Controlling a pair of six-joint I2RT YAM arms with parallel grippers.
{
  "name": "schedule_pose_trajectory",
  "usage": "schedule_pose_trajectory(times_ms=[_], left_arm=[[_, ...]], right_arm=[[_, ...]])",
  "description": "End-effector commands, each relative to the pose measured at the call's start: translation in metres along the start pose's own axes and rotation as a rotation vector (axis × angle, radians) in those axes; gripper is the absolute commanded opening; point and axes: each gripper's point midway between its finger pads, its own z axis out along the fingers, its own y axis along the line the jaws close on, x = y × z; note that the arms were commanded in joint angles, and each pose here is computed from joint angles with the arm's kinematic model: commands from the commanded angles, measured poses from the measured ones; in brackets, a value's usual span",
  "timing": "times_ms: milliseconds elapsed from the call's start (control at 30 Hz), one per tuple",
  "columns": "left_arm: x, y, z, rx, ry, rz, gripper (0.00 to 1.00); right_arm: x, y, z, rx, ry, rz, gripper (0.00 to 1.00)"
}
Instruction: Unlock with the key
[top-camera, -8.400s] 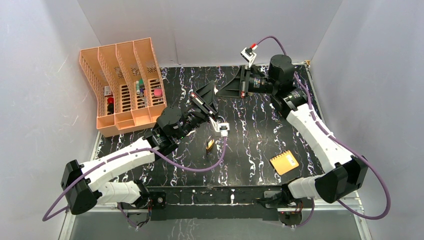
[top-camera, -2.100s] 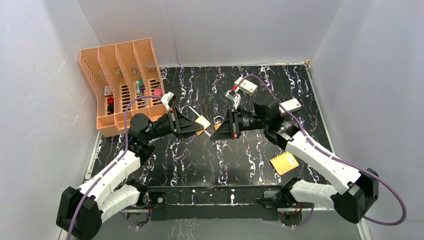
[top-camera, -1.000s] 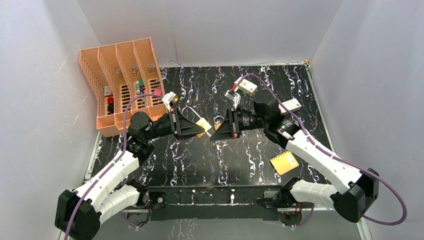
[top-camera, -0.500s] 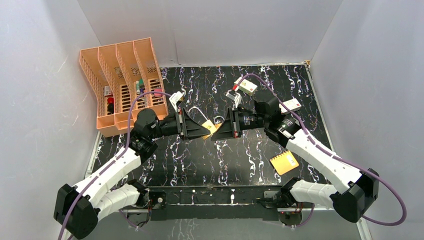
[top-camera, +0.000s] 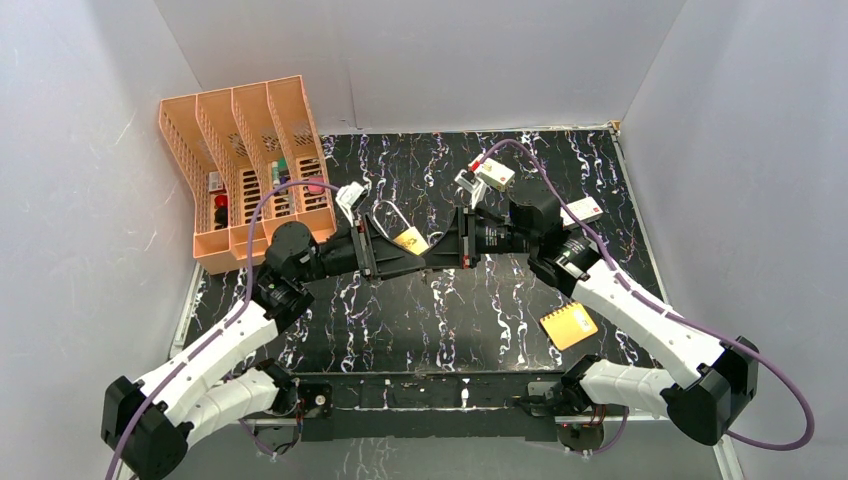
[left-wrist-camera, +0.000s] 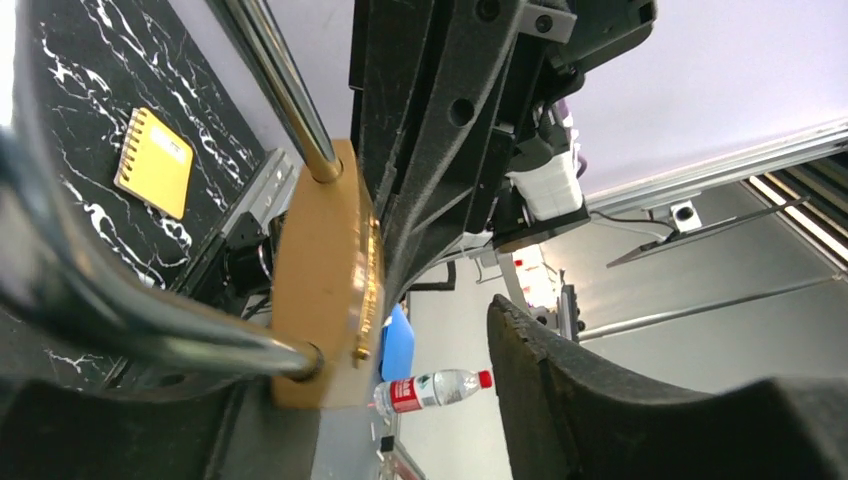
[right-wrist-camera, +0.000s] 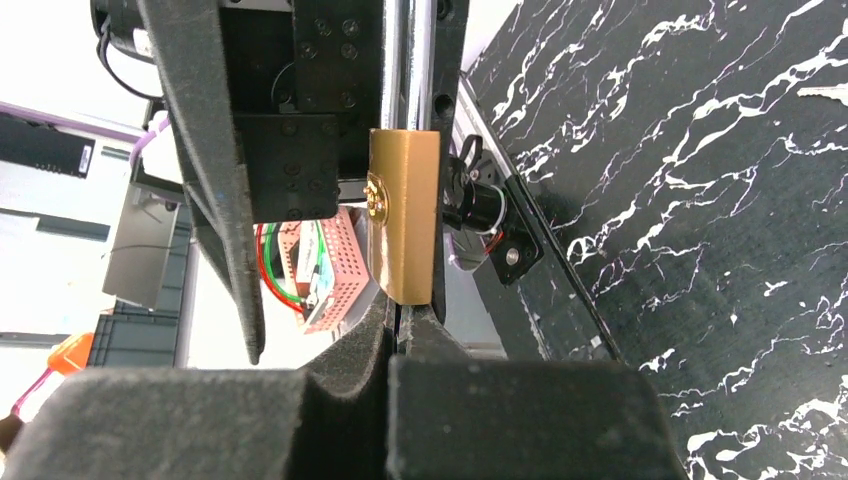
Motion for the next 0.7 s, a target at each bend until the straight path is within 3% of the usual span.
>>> schedule_pose_trajectory(times_ms=[0,133,267,500,667], left_arm=[[-0.013,-0.04,-0.009,0.097,-0.103,0.104,0.59],[-0.023,-0.039,-0.014,0.085,-0.192,0.124,0.69],[-0.029,-0.031,-0.016,0.029,-0.228,0.152,0.73],[-0.045,-0.015,-0.019,-0.042,-0.333,0.147,0.73],[-0.055,-0.014,-0.015,-0.037,-0.372,0.159,0.65]], right_arm=[[-0.029,0.025,-0.005,-0.067,-0.138,-0.108,0.0],[-0.031,0.027,-0.006,-0.078,-0.162,-0.113,0.0],[-0.032,0.03,-0.007,-0.091,-0.167,-0.118,0.0],[-0.034,0.034,-0.007,-0.116,-0.182,-0.118,0.0],[-0.035,0.034,-0.005,-0.124,-0.182,-0.114,0.0]])
